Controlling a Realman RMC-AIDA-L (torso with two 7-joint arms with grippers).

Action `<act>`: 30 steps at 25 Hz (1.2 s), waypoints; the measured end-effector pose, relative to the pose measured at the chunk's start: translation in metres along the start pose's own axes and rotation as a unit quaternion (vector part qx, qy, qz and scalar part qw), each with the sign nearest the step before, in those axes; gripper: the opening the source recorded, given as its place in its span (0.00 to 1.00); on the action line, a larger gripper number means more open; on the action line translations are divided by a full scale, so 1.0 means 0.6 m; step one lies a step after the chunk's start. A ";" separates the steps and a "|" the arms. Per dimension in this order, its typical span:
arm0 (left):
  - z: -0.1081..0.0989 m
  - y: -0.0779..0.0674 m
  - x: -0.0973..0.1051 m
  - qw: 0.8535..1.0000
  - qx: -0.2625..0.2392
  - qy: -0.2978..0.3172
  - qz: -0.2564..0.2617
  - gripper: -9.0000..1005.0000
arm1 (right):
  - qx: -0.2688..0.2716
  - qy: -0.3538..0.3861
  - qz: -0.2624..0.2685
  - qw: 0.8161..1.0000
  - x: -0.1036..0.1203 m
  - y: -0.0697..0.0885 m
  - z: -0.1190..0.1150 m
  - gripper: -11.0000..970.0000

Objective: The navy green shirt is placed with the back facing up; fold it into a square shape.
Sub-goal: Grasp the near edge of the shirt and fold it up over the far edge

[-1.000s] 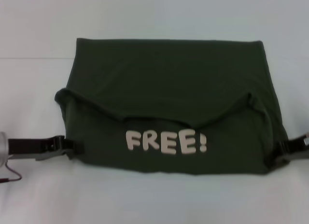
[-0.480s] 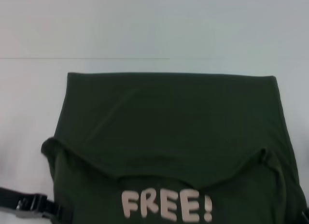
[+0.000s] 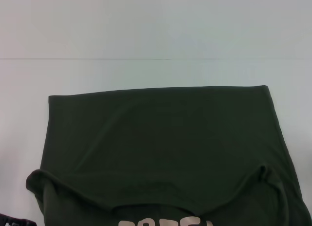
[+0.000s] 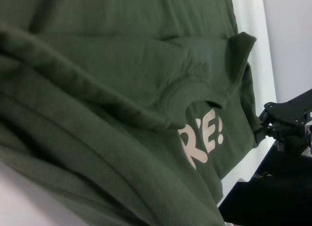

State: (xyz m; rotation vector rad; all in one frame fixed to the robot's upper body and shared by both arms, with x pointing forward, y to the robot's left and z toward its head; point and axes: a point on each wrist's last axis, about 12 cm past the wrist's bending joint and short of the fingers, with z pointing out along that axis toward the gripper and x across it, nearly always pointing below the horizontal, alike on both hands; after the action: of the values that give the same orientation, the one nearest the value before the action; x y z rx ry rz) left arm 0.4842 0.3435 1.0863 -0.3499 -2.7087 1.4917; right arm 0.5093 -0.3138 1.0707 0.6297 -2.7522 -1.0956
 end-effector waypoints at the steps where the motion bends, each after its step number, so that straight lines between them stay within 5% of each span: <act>1: -0.001 -0.001 -0.001 1.000 0.001 -0.001 0.001 0.08 | -0.003 0.000 -0.001 1.000 -0.001 0.001 0.000 0.05; 13: -0.061 -0.013 -0.038 0.991 0.029 -0.133 -0.001 0.07 | -0.071 -0.119 0.017 0.990 -0.023 0.014 -0.059 0.05; 21: -0.082 0.009 -0.058 0.960 0.022 -0.275 -0.042 0.07 | -0.078 -0.253 0.062 0.962 -0.059 0.000 -0.087 0.05; 30: -0.051 0.043 -0.074 0.917 0.019 -0.390 -0.082 0.07 | -0.076 -0.360 0.116 0.923 -0.091 -0.024 -0.054 0.05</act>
State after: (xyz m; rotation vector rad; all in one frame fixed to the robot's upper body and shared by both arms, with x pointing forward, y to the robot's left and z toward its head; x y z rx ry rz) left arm 0.5364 0.3731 1.0847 0.6027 -3.1197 1.9343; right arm 0.5721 -0.3210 1.0870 -0.1768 -3.1305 -1.7243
